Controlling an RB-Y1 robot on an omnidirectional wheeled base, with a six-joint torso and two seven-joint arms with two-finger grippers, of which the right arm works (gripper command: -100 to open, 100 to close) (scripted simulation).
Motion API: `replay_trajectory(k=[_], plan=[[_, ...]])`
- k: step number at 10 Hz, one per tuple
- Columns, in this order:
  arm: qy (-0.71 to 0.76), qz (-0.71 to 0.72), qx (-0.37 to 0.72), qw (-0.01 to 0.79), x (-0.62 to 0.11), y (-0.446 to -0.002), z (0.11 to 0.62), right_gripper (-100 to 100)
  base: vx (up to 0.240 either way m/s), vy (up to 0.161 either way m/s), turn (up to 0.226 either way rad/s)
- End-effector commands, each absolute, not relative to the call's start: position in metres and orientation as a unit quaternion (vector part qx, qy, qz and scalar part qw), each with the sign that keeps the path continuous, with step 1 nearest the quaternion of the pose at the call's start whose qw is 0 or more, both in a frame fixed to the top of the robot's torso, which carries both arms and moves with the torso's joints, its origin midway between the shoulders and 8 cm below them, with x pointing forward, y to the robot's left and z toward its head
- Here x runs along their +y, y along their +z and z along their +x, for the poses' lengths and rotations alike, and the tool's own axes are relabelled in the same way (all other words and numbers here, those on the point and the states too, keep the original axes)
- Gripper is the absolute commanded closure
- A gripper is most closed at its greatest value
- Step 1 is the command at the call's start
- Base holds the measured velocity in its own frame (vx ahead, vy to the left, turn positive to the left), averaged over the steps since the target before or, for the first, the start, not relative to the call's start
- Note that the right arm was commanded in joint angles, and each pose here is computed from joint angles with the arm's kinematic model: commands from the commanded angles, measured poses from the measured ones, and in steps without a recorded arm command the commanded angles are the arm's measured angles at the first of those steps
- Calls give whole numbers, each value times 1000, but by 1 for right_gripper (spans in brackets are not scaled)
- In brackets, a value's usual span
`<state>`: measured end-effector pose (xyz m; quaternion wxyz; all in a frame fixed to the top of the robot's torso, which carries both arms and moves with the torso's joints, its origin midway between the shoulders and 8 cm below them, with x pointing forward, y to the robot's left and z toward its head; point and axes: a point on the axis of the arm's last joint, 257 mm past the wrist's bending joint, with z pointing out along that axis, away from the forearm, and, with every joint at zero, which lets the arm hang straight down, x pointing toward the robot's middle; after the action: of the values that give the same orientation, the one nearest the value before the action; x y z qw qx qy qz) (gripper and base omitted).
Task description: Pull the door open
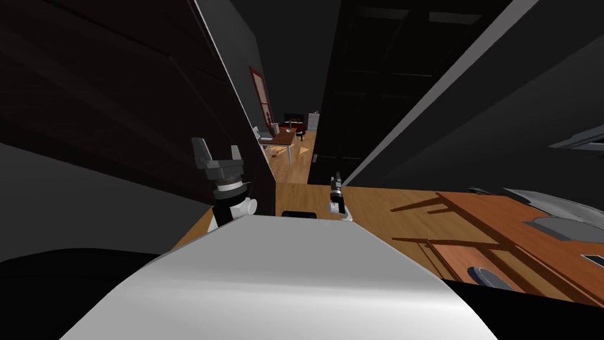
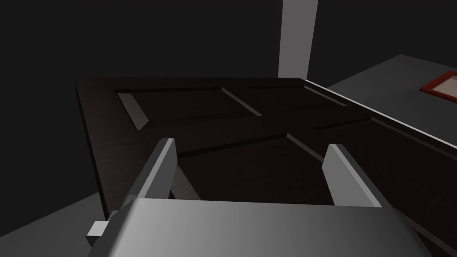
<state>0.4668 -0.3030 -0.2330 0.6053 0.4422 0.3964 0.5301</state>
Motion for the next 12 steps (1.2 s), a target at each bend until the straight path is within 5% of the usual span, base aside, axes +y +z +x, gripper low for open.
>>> replay_trajectory(k=[1, 12], plan=[[525, 449, 399, 603, -305, -244, 470, -100, 87, -27, 109], [487, 497, 410, 590, -322, -309, 482, -100, 92, -30, 97]])
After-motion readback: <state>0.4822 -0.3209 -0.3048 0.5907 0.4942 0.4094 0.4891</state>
